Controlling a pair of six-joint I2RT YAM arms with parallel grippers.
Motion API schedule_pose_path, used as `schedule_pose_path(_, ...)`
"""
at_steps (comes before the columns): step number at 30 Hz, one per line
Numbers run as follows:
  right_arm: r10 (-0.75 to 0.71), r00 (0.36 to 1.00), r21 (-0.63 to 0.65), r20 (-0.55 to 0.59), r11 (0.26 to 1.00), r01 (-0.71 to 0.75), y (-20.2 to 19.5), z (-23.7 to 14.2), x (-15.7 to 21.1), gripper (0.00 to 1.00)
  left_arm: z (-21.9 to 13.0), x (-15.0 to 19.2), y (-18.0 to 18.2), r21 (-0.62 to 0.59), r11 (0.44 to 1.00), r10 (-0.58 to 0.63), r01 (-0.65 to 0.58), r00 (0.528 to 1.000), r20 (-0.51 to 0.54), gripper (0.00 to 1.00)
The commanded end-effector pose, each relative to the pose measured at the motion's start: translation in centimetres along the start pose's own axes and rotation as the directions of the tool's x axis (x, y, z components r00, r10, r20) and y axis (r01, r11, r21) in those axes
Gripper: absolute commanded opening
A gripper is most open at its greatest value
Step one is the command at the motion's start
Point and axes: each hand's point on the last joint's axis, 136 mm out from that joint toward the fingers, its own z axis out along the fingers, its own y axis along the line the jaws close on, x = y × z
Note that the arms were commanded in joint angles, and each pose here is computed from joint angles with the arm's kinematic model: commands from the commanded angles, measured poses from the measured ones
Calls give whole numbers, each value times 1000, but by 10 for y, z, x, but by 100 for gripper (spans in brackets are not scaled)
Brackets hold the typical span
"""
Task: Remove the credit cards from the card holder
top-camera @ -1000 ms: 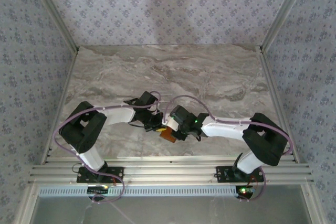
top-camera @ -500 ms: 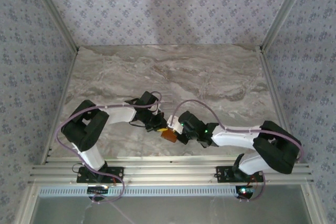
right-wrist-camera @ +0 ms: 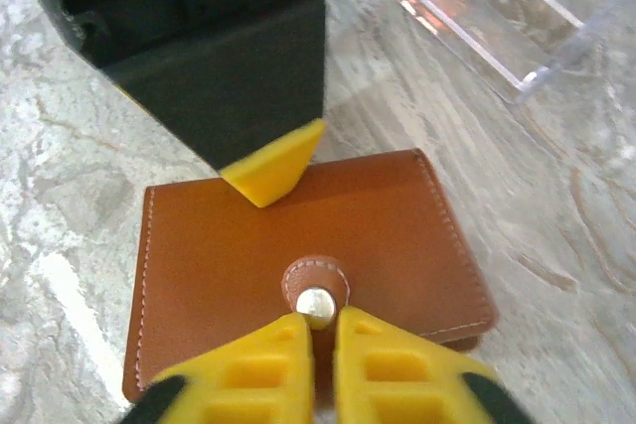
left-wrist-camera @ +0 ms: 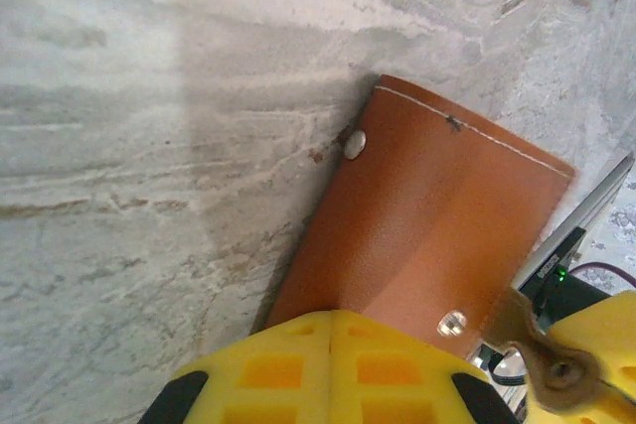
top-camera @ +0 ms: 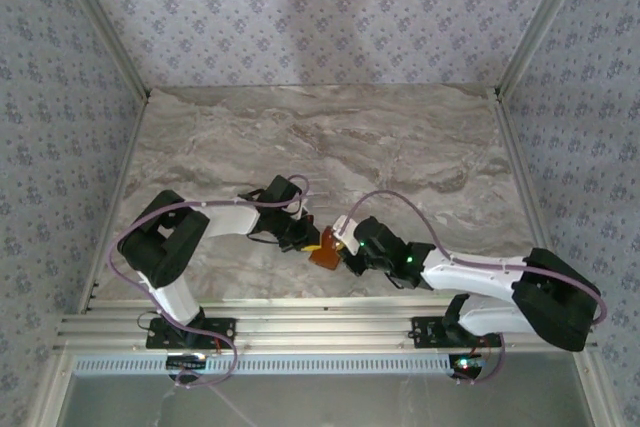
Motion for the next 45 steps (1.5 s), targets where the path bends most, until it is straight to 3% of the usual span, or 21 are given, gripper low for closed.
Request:
schedule_pose_path(1,195,981,98,10,976,-195,-17,-15,-5,25,8,18,48,-176,981,-82,77,996,-21,3)
schedule_pose_path(6,451,892,166,8,879,-446,-27,-32,-3,45,-4,9,26,-147,988,-45,46,999,10,7)
schedule_pose_path(11,672,739,179,-50,734,-655,-21,-35,-4,52,-21,0,2,-132,991,3,3,999,50,11)
schedule_pose_path(17,816,558,229,-154,578,-783,-8,-23,-2,65,-43,-3,1,-186,983,27,-6,993,113,13)
schedule_pose_path(22,854,467,316,-229,519,-794,1,-5,7,75,-59,-1,8,-226,974,36,-1,988,153,15)
schedule_pose_path(26,856,439,347,-271,513,-785,6,9,14,70,-65,3,11,-245,969,50,-8,985,163,17)
schedule_pose_path(33,867,425,386,-260,496,-778,0,5,31,42,-66,8,11,-270,962,81,-35,984,160,17)
schedule_pose_path(39,873,424,403,-241,488,-774,-7,1,38,27,-58,9,2,-307,948,130,-82,981,141,18)
schedule_pose_path(45,865,450,398,-222,501,-768,-13,-1,37,21,-47,8,-11,-315,941,165,-120,979,121,24)
